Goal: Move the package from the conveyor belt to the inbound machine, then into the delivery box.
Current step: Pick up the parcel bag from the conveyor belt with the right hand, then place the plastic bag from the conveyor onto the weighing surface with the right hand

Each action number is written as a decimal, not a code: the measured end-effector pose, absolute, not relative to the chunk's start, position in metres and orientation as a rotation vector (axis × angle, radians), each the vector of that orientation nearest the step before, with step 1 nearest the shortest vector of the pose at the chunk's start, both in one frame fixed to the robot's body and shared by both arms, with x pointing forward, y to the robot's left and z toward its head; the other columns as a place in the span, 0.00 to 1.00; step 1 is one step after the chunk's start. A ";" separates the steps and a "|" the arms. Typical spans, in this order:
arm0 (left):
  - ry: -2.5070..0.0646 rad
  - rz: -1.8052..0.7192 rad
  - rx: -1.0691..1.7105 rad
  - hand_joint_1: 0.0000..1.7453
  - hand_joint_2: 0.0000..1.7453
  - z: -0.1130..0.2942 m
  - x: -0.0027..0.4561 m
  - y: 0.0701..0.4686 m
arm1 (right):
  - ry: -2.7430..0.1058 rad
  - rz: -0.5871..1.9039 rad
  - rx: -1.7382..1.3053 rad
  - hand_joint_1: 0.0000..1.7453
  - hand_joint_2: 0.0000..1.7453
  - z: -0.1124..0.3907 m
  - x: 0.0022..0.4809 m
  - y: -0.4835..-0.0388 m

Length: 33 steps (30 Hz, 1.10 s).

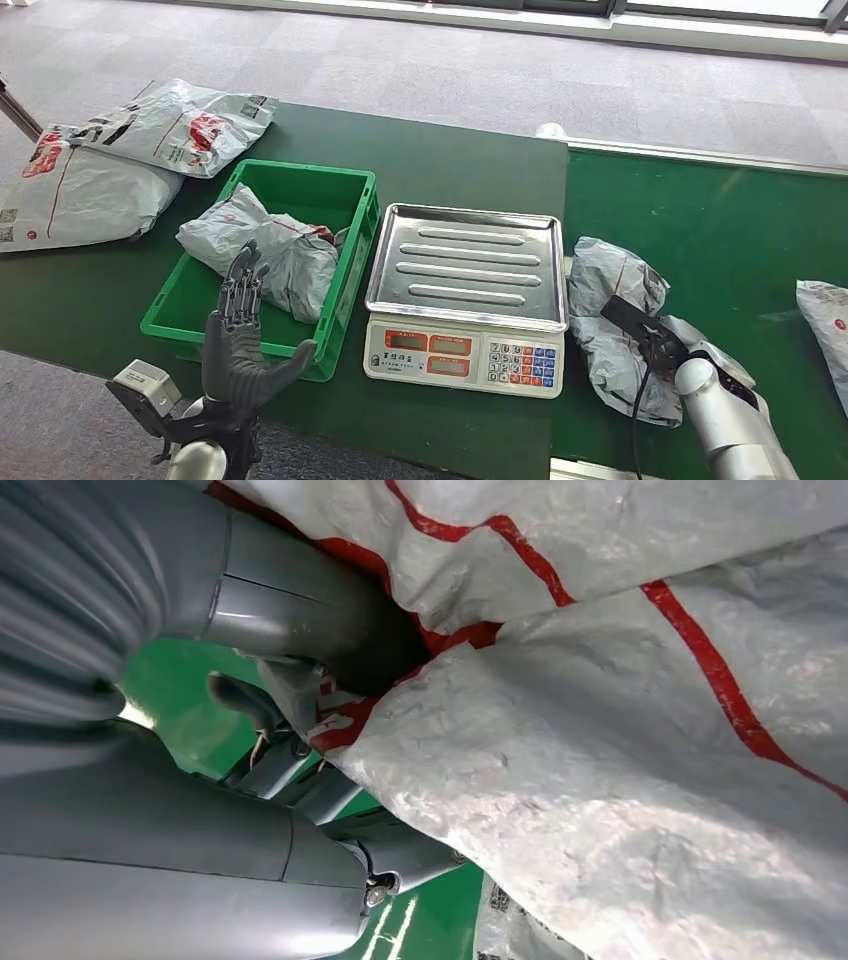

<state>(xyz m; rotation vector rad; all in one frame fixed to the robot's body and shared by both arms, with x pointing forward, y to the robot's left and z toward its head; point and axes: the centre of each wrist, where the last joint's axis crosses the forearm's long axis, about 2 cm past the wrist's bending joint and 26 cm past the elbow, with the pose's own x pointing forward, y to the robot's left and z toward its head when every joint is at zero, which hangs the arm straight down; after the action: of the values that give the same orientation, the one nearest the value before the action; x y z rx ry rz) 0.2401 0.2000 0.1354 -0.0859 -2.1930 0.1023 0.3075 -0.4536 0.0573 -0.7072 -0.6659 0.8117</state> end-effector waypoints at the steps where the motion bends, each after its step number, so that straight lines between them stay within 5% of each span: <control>1: -2.193 0.101 -0.088 0.00 1.00 0.135 0.240 0.200 | -0.667 0.815 -0.705 1.00 1.00 0.057 0.308 -0.453; 9: -2.195 0.104 -0.082 0.00 1.00 0.134 0.236 0.201 | -0.836 0.780 -0.729 1.00 1.00 0.059 0.308 -0.449; 14: -2.213 0.132 -0.066 0.00 1.00 0.133 0.225 0.202 | -1.757 0.137 -1.195 1.00 1.00 0.108 0.309 -0.433; 16: -2.215 0.141 -0.065 0.00 1.00 0.134 0.225 0.202 | -1.919 -0.123 -1.404 1.00 1.00 0.130 0.303 -0.428; 33: -2.220 0.162 -0.057 0.00 1.00 0.132 0.227 0.202 | -2.171 -0.352 -1.476 1.00 1.00 0.180 0.263 -0.411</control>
<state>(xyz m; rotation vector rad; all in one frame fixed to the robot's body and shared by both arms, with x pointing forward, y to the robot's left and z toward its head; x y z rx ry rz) 0.2274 0.2020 0.1324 -0.0573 -2.2203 0.1622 0.2632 -0.4115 0.1796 -1.4759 -2.1707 -0.3516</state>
